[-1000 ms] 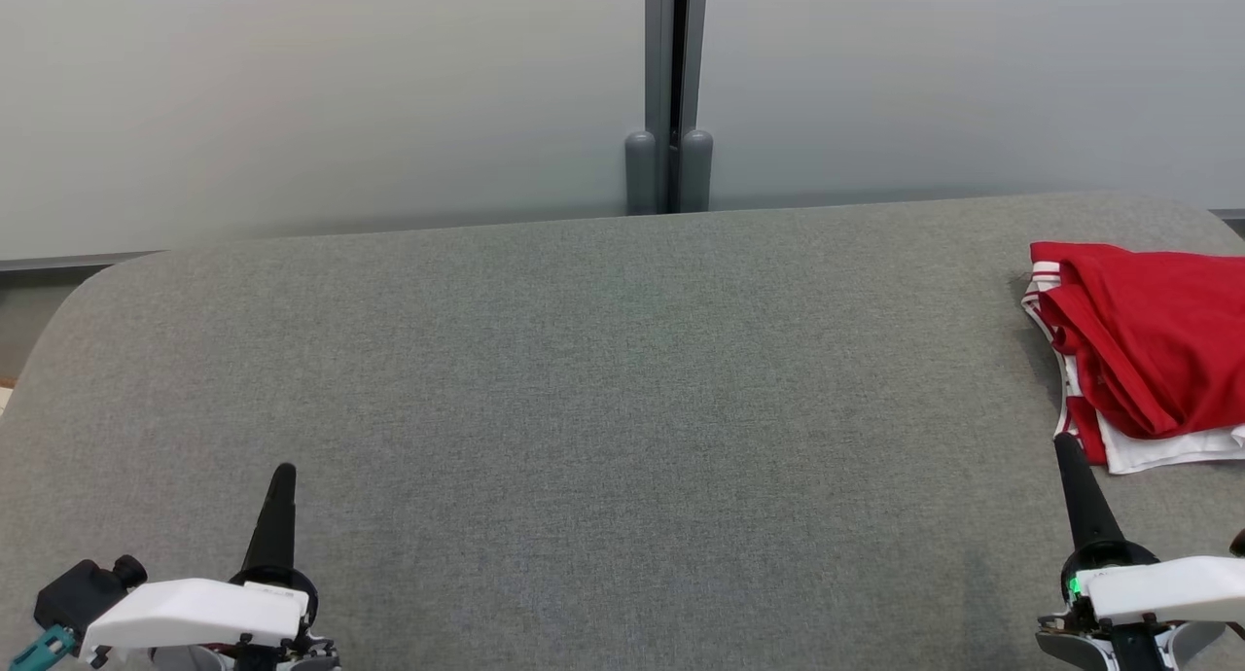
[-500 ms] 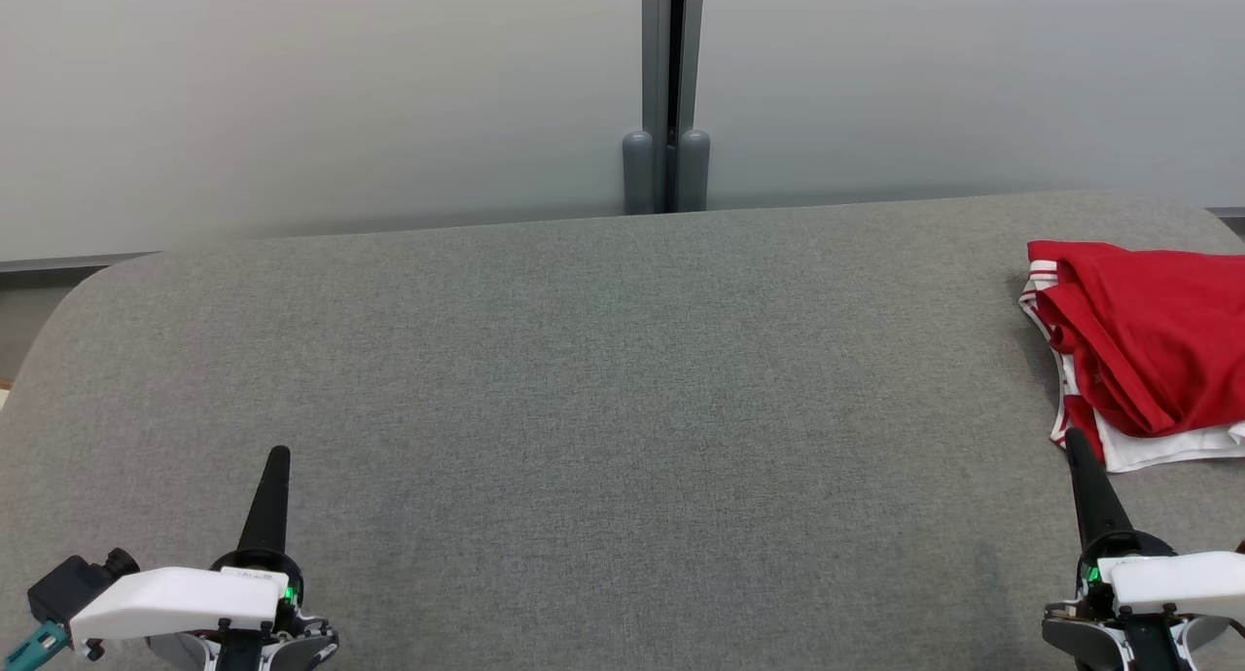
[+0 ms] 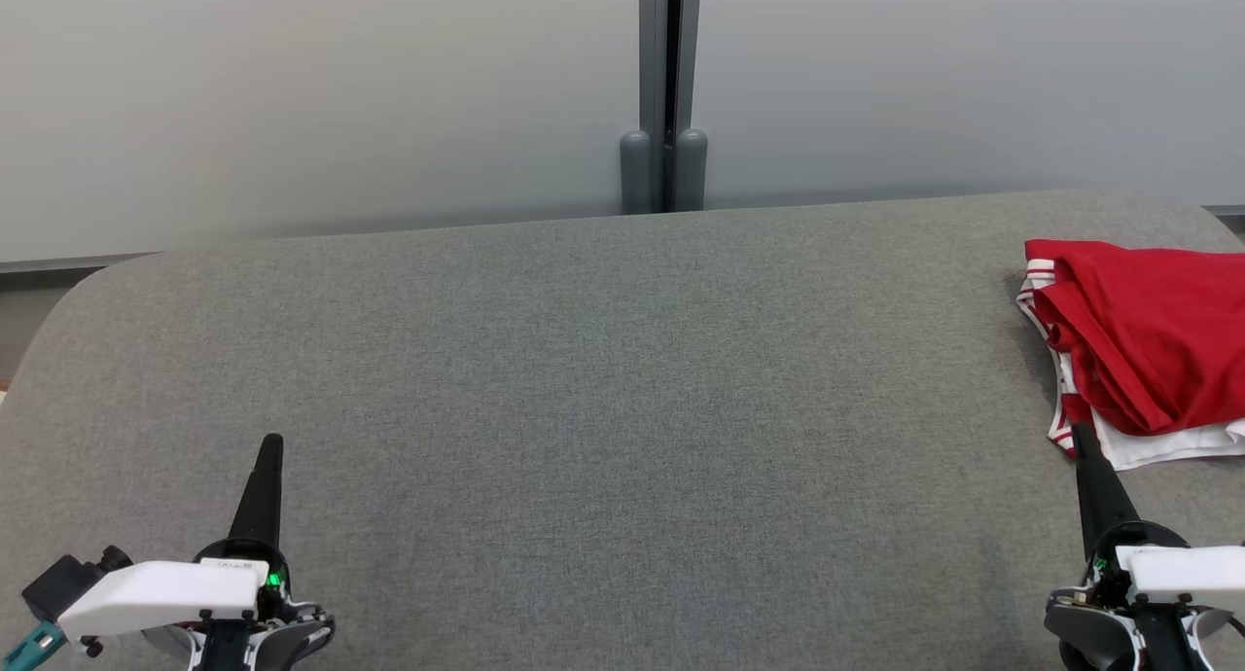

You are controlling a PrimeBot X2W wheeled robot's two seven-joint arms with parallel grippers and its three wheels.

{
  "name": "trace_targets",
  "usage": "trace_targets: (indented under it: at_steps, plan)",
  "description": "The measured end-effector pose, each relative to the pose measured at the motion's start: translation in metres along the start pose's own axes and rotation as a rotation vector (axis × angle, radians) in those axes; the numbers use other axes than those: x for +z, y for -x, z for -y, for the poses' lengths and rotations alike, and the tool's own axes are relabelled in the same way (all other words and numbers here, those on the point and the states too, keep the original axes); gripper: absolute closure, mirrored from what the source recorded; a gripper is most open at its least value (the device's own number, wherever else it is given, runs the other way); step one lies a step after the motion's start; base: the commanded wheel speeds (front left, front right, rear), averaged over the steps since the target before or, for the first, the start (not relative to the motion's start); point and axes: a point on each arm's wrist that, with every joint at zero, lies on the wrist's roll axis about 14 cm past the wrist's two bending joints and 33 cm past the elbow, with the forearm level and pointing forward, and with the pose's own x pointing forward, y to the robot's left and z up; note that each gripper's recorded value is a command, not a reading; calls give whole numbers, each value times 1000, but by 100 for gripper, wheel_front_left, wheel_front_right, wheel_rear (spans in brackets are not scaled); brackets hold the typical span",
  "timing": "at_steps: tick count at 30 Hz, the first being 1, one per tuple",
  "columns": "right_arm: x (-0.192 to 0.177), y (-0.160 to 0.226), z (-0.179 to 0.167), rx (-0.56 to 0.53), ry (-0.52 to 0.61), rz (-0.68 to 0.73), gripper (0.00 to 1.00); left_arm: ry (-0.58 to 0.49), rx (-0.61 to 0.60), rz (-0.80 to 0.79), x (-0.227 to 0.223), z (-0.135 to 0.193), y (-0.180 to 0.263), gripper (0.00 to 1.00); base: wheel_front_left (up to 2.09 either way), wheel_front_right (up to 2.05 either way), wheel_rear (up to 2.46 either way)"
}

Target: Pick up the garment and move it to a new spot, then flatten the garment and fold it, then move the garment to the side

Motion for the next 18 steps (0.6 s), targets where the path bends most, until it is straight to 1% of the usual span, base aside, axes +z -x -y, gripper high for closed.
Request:
trace_targets:
  at_steps: [18]
  plan:
    - [8, -4, -1, 8, -135, 29, 100, 135, -36, 8, 3, 7, -5, 100, 0, 0, 0]
